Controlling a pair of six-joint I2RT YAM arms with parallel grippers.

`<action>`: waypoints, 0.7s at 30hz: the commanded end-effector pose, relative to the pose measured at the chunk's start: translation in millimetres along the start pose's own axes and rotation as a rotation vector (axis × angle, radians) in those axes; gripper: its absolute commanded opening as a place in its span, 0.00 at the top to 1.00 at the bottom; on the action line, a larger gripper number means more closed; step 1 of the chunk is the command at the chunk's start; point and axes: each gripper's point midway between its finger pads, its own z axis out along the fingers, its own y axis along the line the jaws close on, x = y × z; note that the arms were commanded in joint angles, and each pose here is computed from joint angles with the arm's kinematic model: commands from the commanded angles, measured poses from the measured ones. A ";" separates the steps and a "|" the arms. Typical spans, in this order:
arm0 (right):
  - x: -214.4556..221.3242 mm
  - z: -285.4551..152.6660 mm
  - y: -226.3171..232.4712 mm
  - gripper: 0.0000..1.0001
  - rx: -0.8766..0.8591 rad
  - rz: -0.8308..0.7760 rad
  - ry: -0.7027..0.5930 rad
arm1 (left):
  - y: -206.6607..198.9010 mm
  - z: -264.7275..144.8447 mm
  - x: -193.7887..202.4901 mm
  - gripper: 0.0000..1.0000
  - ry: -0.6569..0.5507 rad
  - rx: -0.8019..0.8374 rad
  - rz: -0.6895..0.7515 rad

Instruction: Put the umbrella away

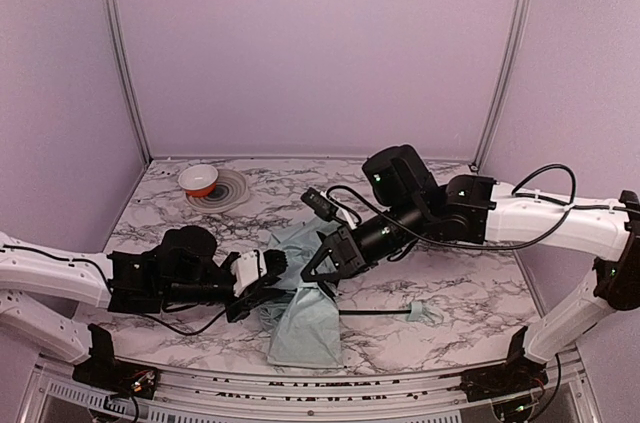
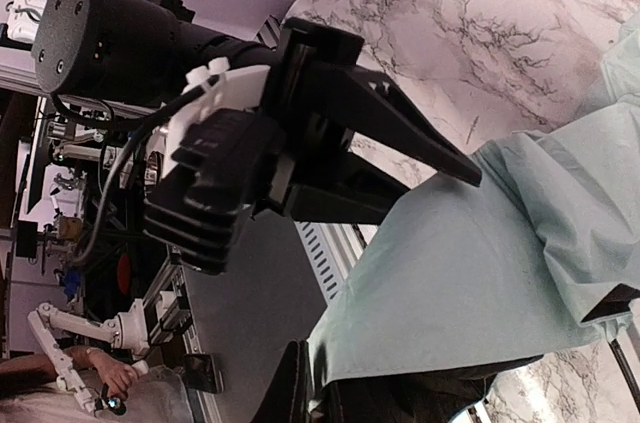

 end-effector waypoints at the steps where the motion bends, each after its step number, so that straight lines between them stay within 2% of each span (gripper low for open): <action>1: -13.3 -10.1 1.2 0.91 -0.023 -0.047 -0.046 | 18.2 10.1 -11.7 0.90 0.007 -0.068 0.055; 2: -13.1 -10.7 -1.6 0.92 -0.018 -0.041 -0.049 | 15.7 11.6 -13.3 0.99 0.001 -0.053 0.058; 3: -13.4 -12.1 -3.7 0.95 -0.013 -0.036 -0.053 | 15.0 11.6 -14.4 1.00 -0.004 -0.048 0.058; 4: -13.5 -13.6 -4.8 1.00 -0.007 -0.033 -0.055 | 12.9 11.6 -14.4 1.00 -0.008 -0.035 0.056; 8: -20.6 -25.5 -10.0 1.00 0.012 -0.011 -0.096 | 4.0 8.7 -12.4 1.00 -0.020 0.009 0.057; 13: -41.7 -52.7 -17.0 1.00 -0.018 0.023 -0.228 | -2.6 3.9 -1.8 1.00 -0.013 0.032 0.068; 14: -43.8 -54.2 -19.5 1.00 -0.015 0.029 -0.238 | 1.6 2.9 -1.4 0.94 -0.009 0.008 0.063; 15: -44.5 -52.4 -22.5 1.00 -0.012 0.033 -0.235 | 9.5 0.8 -5.0 0.67 -0.012 -0.034 0.050; 16: -43.2 -48.3 -23.0 1.00 -0.022 0.037 -0.220 | 15.9 -2.5 -11.7 0.54 -0.022 -0.065 0.036; 17: -42.1 -43.9 -21.3 1.00 -0.039 0.040 -0.207 | 20.1 -8.3 -23.3 0.48 -0.045 -0.079 0.029; 19: -42.0 -38.3 -17.7 1.00 -0.052 0.035 -0.198 | 20.5 -24.1 -53.3 0.47 -0.118 -0.060 0.017; 21: -46.0 -38.9 -15.6 1.00 -0.058 0.031 -0.213 | 11.4 -41.5 -81.3 0.57 -0.211 0.005 -0.008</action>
